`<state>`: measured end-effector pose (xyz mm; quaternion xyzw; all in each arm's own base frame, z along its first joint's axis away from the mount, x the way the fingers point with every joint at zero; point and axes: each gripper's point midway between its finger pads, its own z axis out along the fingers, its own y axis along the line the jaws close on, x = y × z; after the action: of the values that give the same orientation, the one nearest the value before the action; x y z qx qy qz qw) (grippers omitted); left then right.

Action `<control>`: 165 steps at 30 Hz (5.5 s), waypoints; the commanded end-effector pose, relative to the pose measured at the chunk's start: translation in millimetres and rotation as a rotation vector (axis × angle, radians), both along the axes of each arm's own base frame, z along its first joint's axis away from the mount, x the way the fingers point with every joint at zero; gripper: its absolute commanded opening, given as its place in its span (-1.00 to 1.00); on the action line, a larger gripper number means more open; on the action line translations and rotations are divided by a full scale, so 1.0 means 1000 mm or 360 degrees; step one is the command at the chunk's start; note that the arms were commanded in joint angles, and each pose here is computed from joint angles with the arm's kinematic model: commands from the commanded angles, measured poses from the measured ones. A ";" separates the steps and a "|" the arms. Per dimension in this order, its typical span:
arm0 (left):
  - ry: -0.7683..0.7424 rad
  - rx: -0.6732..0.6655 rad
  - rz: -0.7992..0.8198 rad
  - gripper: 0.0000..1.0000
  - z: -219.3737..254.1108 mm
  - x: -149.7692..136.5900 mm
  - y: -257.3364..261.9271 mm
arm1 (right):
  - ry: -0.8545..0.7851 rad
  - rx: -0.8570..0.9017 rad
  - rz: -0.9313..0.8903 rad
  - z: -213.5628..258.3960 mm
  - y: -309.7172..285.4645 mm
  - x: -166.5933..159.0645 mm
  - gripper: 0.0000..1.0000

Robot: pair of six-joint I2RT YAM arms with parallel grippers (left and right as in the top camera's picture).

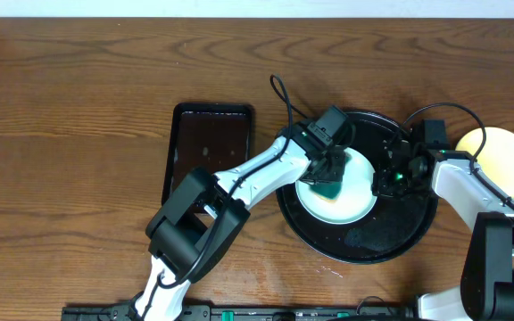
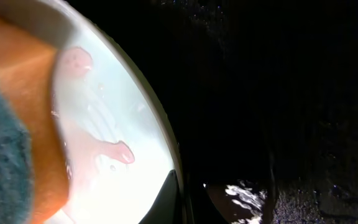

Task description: Clean dirty plates on tray and stack at the side

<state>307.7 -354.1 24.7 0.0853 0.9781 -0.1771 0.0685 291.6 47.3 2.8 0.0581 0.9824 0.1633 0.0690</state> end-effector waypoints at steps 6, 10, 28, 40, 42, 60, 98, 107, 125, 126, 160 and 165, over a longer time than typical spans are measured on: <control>-0.0303 0.0787 0.0020 -0.85 -0.013 0.023 0.093 | 0.0012 -0.0001 -0.0132 0.003 0.001 0.002 -0.97; -0.0243 0.0644 -0.0008 -0.85 -0.016 0.018 0.076 | 0.0013 -0.0013 -0.0158 0.003 -0.001 0.003 -0.98; 0.0244 -0.0366 -0.0468 -0.85 -0.010 -0.058 -0.058 | -0.0005 -0.0008 -0.0175 0.003 -0.001 0.006 -0.97; 0.0043 0.0291 -0.0233 -0.85 -0.032 -0.022 0.018 | -0.0003 -0.0007 -0.0181 0.003 -0.001 0.006 -0.98; -0.0038 0.0480 -0.0130 -0.85 -0.027 -0.007 0.041 | -0.0003 -0.0007 -0.0181 0.003 -0.001 0.006 -0.98; 0.0030 0.0050 -0.0189 -0.85 -0.002 -0.005 -0.018 | -0.0020 -0.0006 -0.0180 0.004 -0.001 0.009 -0.98; -0.0575 0.0909 -0.0106 -0.85 0.036 0.048 0.061 | -0.0022 -0.0007 -0.0179 0.004 -0.001 0.009 -0.98; -0.0399 0.0641 -0.0042 -0.85 0.090 0.037 0.080 | -0.0131 -0.0032 -0.0031 0.006 0.000 0.018 -0.86; 0.0145 0.0614 0.0355 -0.46 0.056 0.049 0.219 | -0.0471 -0.0153 -0.0065 0.070 -0.006 0.042 -0.97; 0.0136 0.0609 0.0358 -0.40 0.058 0.049 0.219 | -0.0519 -0.0229 -0.0067 0.079 -0.009 0.042 -0.98; -0.0325 0.0324 0.0432 0.64 0.194 0.022 0.227 | -0.1376 -0.1635 0.0467 0.221 0.037 0.014 -0.98; -0.0325 0.0323 0.0433 0.64 0.194 0.022 0.227 | -0.1371 -0.1644 0.0484 0.220 0.037 0.013 -0.98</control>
<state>330.5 -128.5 218.4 -0.0252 0.9814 -0.0598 0.1806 304.4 87.2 206.7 -0.1980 0.8269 -0.2960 0.4352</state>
